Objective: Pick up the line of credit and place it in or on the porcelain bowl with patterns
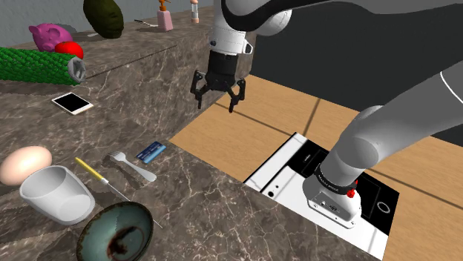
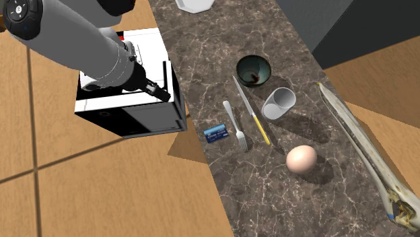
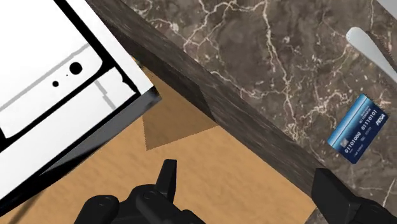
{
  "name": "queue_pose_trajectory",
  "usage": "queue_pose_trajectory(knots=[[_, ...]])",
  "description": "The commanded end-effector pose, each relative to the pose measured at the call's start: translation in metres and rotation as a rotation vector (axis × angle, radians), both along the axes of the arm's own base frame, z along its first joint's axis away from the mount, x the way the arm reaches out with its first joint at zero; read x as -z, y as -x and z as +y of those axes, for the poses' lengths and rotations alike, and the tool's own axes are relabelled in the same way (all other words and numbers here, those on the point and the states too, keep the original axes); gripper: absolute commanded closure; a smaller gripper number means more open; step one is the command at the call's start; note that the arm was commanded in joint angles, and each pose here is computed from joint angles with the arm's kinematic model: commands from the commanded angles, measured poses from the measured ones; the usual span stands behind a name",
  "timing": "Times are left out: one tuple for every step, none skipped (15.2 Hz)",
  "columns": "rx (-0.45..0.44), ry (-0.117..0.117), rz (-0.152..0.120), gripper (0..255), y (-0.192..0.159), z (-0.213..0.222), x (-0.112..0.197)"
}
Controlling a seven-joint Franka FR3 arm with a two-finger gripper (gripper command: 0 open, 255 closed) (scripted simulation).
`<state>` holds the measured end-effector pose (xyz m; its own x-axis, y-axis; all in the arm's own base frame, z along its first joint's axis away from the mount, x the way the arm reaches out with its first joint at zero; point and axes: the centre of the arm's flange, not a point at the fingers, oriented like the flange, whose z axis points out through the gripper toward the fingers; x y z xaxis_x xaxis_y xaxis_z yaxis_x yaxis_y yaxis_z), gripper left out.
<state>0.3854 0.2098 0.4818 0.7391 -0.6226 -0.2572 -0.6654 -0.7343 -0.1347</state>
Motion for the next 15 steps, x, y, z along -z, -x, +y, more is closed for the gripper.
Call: queue_pose_trajectory(knots=[[0.065, -0.024, 0.031, 0, -0.011, 0.016, 0.013], [0.096, -0.035, 0.046, 0, -0.017, 0.024, 0.020], [0.126, -0.047, 0.061, 0, -0.023, 0.032, 0.027], [0.156, -0.058, 0.076, 0, -0.029, 0.040, 0.034], [0.186, -0.069, 0.091, 0, -0.035, 0.048, 0.041], [0.217, -0.081, 0.106, 0, -0.041, 0.056, 0.048], [0.247, -0.092, 0.121, 0, -0.047, 0.064, 0.055], [0.277, -0.103, 0.136, 0, -0.054, 0.072, 0.063], [0.307, -0.115, 0.151, 0, -0.060, 0.079, 0.070], [0.338, -0.126, 0.166, 0, -0.067, 0.087, 0.077], [0.368, -0.137, 0.181, 0, -0.074, 0.094, 0.084], [0.398, -0.149, 0.196, 0, -0.080, 0.101, 0.091], [0.428, -0.160, 0.211, 0, -0.087, 0.109, 0.098], [0.459, -0.171, 0.227, 0, -0.095, 0.116, 0.105], [0.489, -0.183, 0.242, 0, -0.102, 0.122, 0.113]])
